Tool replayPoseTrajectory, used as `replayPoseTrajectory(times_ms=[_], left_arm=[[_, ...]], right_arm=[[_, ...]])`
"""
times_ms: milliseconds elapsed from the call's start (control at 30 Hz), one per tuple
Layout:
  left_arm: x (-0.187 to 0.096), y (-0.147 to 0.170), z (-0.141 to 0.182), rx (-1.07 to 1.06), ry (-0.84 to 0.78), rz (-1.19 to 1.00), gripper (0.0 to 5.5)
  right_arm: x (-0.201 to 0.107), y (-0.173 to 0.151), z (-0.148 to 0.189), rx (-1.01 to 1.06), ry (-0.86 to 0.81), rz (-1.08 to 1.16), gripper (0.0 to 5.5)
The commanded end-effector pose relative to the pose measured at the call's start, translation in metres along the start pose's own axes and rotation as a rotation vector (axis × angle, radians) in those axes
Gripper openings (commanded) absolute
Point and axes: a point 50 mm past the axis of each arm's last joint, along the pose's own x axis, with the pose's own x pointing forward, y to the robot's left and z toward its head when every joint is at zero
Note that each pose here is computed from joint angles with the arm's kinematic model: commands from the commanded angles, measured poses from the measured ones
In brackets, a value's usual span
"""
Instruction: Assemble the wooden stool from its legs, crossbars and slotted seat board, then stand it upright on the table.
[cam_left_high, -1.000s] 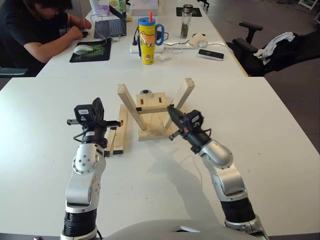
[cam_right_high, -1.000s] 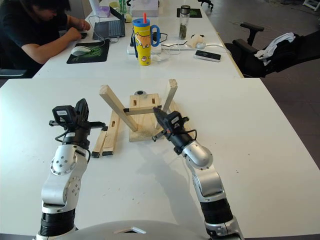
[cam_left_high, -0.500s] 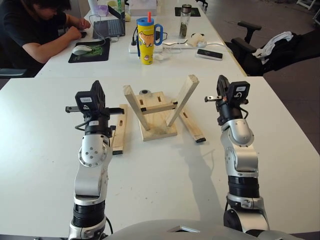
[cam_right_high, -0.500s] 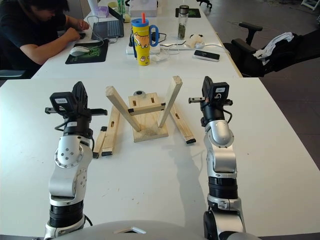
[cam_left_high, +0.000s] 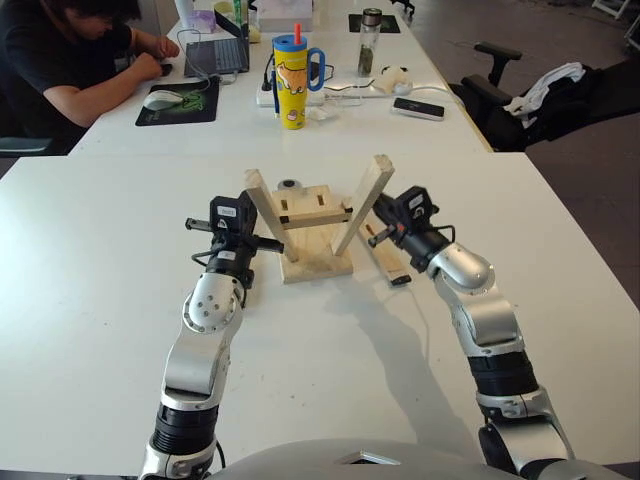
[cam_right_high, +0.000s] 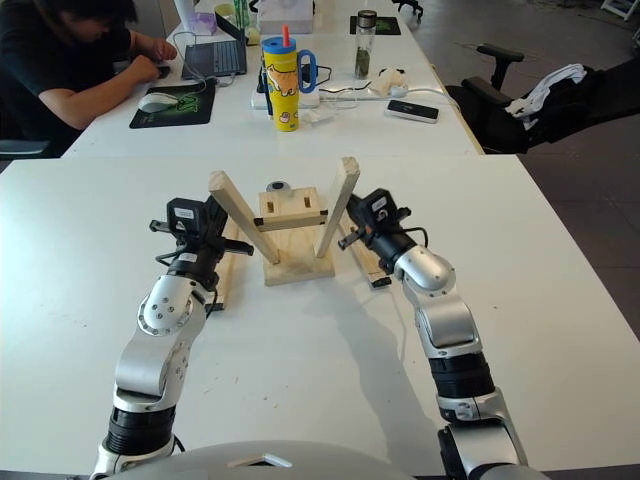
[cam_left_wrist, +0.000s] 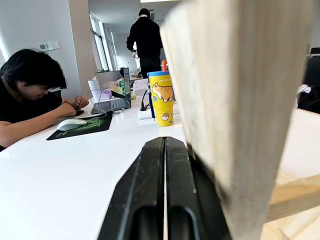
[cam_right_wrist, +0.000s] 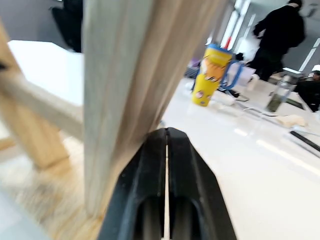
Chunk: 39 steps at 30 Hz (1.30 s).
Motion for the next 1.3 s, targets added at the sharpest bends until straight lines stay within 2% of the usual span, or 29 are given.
replayPoseTrajectory(times_ms=[33,133,233,300,367,433,500,600,667,733,967,1300], left_arm=[[0.002,0.028,-0.010,0.045,0.057,0.070,0.02],[0.002,0.052,-0.011,0.076,0.066,0.103,0.02],[0.007,0.080,-0.005,0.105,0.075,0.030,0.02],[0.011,0.094,0.000,0.154,0.100,-0.090,0.02],[0.009,0.099,0.003,0.168,0.146,-0.311,0.02],[0.000,0.099,0.015,0.065,0.169,-0.559,0.02],[-0.012,0.098,0.018,0.020,0.273,-0.743,0.02],[-0.031,0.101,0.009,0.083,0.499,-0.906,0.02],[-0.040,0.096,0.000,0.116,0.613,-0.990,0.02],[-0.040,0.086,-0.010,0.162,0.647,-1.015,0.02],[-0.045,0.023,-0.045,0.208,0.639,-1.047,0.02],[-0.055,0.019,-0.062,0.322,0.745,-1.034,0.02]], right_arm=[[0.004,0.005,-0.013,-0.019,0.069,0.107,0.00],[0.002,-0.008,-0.022,-0.027,0.104,0.066,0.00],[0.003,-0.017,-0.026,-0.035,0.102,0.017,0.00],[0.006,-0.021,-0.024,-0.040,0.080,-0.012,0.00],[0.013,-0.023,-0.017,-0.049,0.033,-0.027,0.00],[0.020,-0.025,-0.010,-0.067,-0.003,-0.039,0.00],[0.029,-0.024,-0.002,-0.086,-0.049,-0.014,0.00],[0.037,-0.018,0.007,-0.107,-0.084,0.070,0.00],[0.039,-0.011,0.009,-0.115,-0.092,0.152,0.00],[0.040,-0.006,0.009,-0.115,-0.095,0.212,0.00],[0.050,0.020,0.014,-0.106,-0.124,0.370,0.00],[0.073,0.066,0.030,-0.103,-0.183,0.511,0.00]])
